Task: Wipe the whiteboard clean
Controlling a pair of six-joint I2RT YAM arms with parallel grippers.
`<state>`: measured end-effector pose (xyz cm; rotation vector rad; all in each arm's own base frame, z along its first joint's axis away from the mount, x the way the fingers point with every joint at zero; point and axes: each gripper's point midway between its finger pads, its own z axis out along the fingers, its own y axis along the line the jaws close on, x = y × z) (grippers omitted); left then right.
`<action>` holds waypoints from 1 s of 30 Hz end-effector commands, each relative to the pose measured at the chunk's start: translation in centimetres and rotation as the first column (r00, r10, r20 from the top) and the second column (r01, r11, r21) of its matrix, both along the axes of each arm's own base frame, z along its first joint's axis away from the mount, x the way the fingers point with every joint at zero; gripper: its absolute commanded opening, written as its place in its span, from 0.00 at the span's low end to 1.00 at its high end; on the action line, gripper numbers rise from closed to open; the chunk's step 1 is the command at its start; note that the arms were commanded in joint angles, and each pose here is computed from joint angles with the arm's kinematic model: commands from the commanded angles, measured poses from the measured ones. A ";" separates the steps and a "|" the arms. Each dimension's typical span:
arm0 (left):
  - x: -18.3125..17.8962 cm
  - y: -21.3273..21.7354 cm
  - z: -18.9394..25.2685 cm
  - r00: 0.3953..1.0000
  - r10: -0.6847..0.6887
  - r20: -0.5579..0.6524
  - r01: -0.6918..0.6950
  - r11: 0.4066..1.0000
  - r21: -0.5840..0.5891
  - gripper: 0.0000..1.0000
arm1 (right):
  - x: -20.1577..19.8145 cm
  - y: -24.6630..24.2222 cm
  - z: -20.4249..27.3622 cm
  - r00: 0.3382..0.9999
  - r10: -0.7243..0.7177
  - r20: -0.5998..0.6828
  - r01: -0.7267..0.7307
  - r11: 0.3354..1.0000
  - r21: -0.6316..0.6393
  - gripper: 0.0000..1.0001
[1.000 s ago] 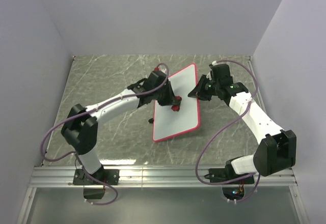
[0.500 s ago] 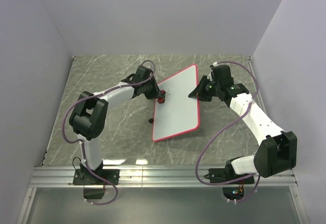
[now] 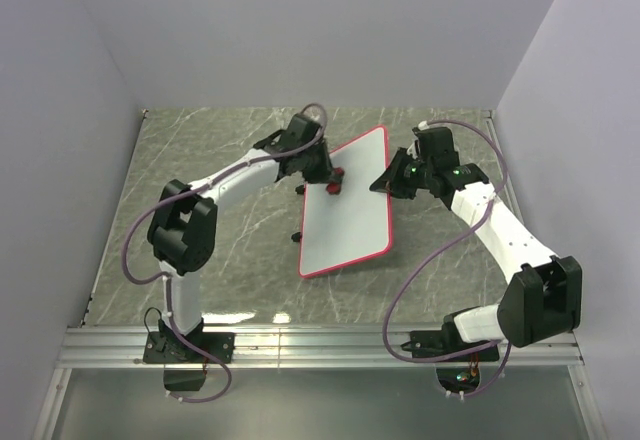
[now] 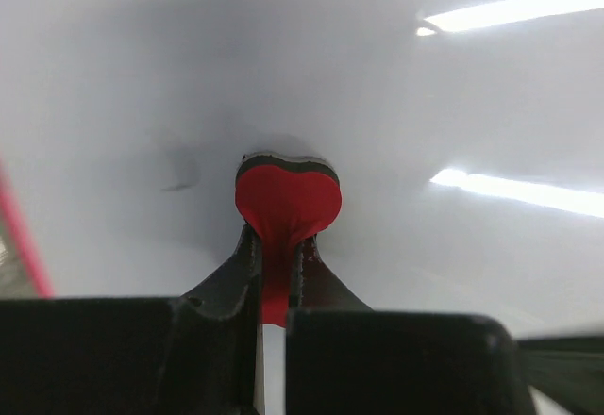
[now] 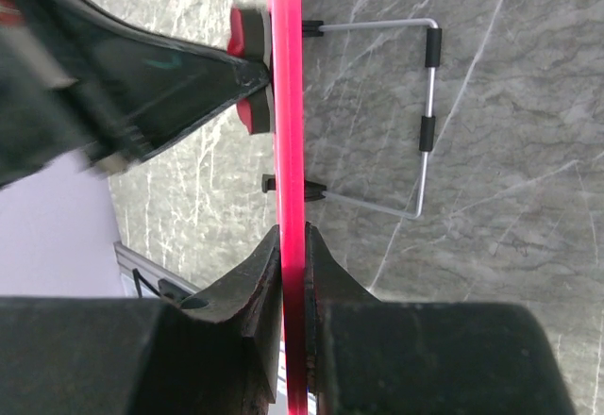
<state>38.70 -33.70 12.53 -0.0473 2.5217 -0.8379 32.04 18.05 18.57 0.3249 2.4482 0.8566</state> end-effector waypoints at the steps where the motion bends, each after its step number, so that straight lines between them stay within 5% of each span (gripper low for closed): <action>1: -1.7 -6.2 5.6 0.985 -0.163 0.059 0.169 0.978 -0.120 0.00 | -0.7 -0.4 -3.4 0.998 0.030 -0.053 -0.034 0.996 -0.083 0.00; 5: 0.0 -6.1 5.5 0.988 -0.143 0.050 0.148 0.983 -0.108 0.00 | -0.6 -0.6 -3.8 0.998 0.032 -0.057 -0.038 0.994 -0.100 0.00; 18: 0.6 3.3 -8.6 0.970 0.030 -0.241 -0.025 0.999 0.027 0.00 | -0.1 -1.1 -3.3 0.998 0.034 -0.049 -0.039 0.993 -0.110 0.00; 30: 3.4 1.3 -4.3 0.990 -0.018 -0.143 0.017 1.000 -0.012 0.00 | 0.4 -1.3 -3.3 0.998 0.040 -0.051 -0.046 0.993 -0.112 0.00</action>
